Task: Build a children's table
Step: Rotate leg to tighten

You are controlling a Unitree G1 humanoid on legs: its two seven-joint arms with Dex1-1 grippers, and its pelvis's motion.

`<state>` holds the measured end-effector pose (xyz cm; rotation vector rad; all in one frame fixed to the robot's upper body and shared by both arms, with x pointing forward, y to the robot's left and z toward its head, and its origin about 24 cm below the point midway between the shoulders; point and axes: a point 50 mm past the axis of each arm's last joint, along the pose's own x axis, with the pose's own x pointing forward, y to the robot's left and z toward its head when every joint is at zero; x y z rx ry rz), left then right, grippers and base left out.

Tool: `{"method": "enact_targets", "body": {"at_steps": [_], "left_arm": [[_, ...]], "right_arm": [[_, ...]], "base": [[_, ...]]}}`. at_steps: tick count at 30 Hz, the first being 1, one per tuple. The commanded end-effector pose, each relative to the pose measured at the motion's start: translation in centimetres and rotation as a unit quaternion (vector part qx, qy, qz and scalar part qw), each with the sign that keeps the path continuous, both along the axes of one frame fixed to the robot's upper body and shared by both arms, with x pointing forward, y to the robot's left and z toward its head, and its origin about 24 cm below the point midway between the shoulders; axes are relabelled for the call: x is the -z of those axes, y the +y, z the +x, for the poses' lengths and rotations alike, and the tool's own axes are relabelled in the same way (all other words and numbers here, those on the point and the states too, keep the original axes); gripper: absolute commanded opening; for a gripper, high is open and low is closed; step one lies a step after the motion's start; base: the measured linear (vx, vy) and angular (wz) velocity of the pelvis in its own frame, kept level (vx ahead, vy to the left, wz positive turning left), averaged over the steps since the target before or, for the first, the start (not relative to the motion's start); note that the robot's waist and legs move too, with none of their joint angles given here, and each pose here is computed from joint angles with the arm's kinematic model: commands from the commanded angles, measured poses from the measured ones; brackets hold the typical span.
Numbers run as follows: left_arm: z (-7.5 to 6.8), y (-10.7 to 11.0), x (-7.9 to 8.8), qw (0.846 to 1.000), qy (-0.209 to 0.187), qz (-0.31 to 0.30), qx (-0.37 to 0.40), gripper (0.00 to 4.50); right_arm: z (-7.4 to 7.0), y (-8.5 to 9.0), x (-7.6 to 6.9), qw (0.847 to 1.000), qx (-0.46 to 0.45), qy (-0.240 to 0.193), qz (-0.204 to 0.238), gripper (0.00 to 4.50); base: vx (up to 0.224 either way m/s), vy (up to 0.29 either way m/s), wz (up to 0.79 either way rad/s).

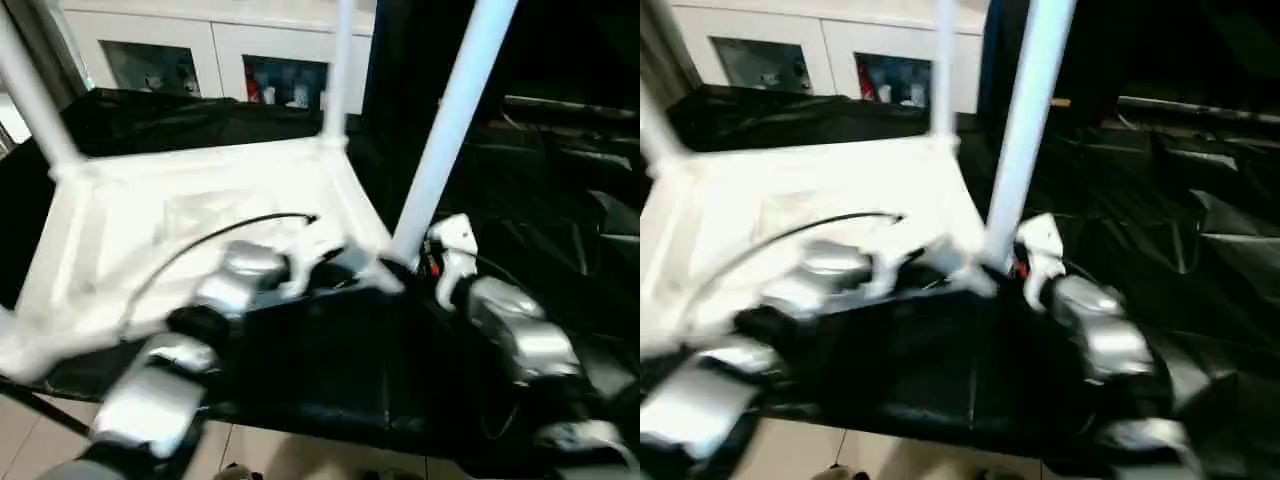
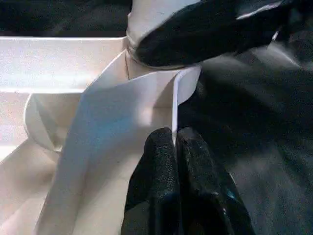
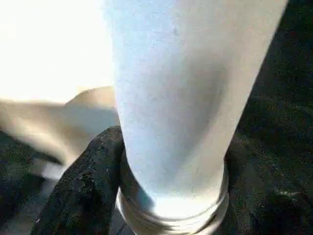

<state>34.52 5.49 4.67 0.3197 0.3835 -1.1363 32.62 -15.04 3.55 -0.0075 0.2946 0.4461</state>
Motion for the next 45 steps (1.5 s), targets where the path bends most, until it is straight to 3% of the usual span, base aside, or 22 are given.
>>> {"method": "enact_targets", "body": {"at_steps": [1,6,7,8,12,17,19,21,22,31,39,40,45], "left_arm": [[-0.2,-2.1,-0.1,1.000,-0.003,-0.014,-0.006,0.00],[-0.7,-3.7,-0.2,1.000,0.000,-0.030,0.008,0.00],[-0.7,-3.8,-0.2,0.999,0.000,-0.031,0.011,0.00],[-0.7,-3.8,-0.2,0.999,0.000,-0.031,0.013,0.00],[-0.8,-2.9,0.0,0.999,0.003,-0.028,0.032,0.00],[-1.0,-0.8,0.3,0.997,0.016,-0.021,0.067,0.00],[-1.3,1.0,0.6,0.995,0.026,-0.010,0.094,0.00],[-1.4,1.3,0.6,0.994,0.028,-0.008,0.101,0.00],[-1.7,2.3,0.5,0.992,0.038,-0.007,0.124,0.00],[-3.0,5.3,0.1,0.971,0.097,-0.001,0.217,0.00],[-2.7,5.9,-0.2,0.975,0.089,-0.004,0.204,0.00],[-2.7,5.9,-0.3,0.975,0.088,-0.006,0.203,0.00],[-2.7,5.8,-0.4,0.976,0.086,-0.007,0.202,0.00]], "right_arm": [[-0.9,1.2,2.4,0.998,0.008,0.051,-0.018,2.66],[-1.0,3.4,2.0,1.000,-0.010,0.028,-0.010,2.66],[-1.0,3.5,1.9,1.000,-0.011,0.025,-0.004,3.21],[-0.9,3.5,1.8,1.000,-0.011,0.025,0.001,3.35],[-0.7,3.2,1.3,1.000,-0.026,0.013,-0.002,3.48],[-1.2,2.2,0.3,0.992,-0.125,-0.002,-0.017,3.48],[-2.1,1.4,-0.6,0.978,-0.209,-0.012,-0.018,3.48],[-2.3,1.3,-0.8,0.974,-0.227,-0.013,-0.016,3.48],[-2.8,0.6,-1.4,0.963,-0.269,-0.012,-0.014,3.48],[-4.0,-1.6,-2.6,0.929,-0.369,0.020,-0.013,3.48],[-4.0,-1.7,-2.3,0.927,-0.373,0.030,-0.022,3.32],[-4.1,-1.5,-2.2,0.926,-0.376,0.030,-0.019,3.03],[-4.4,-1.1,-2.1,0.923,-0.382,0.033,-0.007,2.73]], "base": [[0.000,0.000,0.00],[0.000,0.000,0.00],[0.000,0.000,0.00],[0.000,0.000,0.00],[0.000,0.000,0.00],[0.000,0.000,0.00],[0.000,0.000,0.00],[0.000,0.000,0.00],[0.000,0.000,0.00],[0.000,0.000,0.00],[0.000,0.000,0.00],[0.000,0.000,0.00],[0.000,0.000,0.00]]}}
